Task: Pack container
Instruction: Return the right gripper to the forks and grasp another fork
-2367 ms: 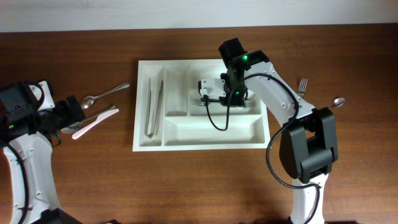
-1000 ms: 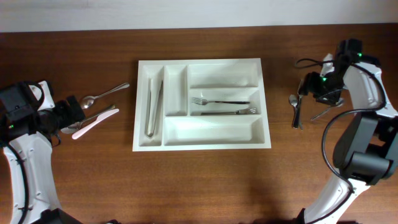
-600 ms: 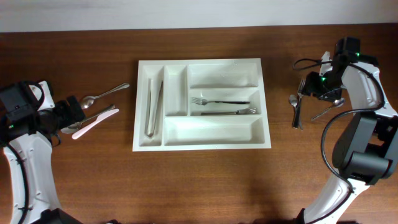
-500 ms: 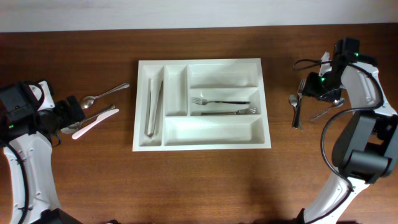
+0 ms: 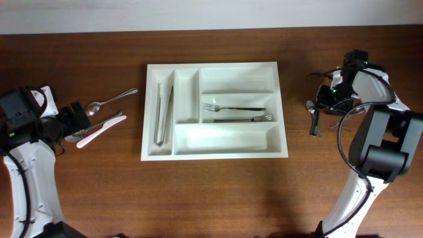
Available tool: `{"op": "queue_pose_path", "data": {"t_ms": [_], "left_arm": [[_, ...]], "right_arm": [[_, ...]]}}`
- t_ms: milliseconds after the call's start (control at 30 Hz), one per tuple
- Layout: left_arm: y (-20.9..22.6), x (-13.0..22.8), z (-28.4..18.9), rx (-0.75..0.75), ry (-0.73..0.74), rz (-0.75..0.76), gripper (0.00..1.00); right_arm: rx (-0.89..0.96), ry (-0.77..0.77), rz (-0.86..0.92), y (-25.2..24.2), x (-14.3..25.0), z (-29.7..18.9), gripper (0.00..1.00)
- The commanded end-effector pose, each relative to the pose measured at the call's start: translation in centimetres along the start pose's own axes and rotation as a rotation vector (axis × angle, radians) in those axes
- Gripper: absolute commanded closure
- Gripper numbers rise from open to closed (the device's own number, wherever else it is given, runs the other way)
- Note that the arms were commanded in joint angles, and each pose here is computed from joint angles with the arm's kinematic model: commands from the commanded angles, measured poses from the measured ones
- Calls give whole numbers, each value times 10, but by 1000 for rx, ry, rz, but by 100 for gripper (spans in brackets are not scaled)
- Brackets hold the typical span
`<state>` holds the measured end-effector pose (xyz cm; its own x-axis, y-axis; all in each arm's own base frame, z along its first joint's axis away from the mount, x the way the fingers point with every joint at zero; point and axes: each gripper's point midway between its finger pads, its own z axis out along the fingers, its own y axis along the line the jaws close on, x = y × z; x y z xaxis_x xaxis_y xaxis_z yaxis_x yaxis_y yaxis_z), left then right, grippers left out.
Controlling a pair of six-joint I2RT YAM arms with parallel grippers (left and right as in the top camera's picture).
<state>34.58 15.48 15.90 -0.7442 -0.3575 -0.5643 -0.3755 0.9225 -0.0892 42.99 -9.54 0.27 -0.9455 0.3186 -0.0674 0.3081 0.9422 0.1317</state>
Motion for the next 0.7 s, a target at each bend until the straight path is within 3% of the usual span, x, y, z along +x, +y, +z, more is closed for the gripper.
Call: {"op": "queue_pose_path", "data": {"t_ms": [0, 133, 367, 667], "left_arm": [[-2, -5, -2, 15, -10, -11, 1], [-2, -5, -2, 15, -11, -11, 1], [-2, -5, -2, 15, -11, -11, 1], [-2, -5, -2, 15, -10, -11, 1]], "right_arm": [[6, 13, 7, 2, 3, 5, 62], [9, 3, 6, 2, 1, 5, 70], [14, 25, 9, -1, 11, 17, 71], [18, 77, 11, -2, 23, 33, 96]]}}
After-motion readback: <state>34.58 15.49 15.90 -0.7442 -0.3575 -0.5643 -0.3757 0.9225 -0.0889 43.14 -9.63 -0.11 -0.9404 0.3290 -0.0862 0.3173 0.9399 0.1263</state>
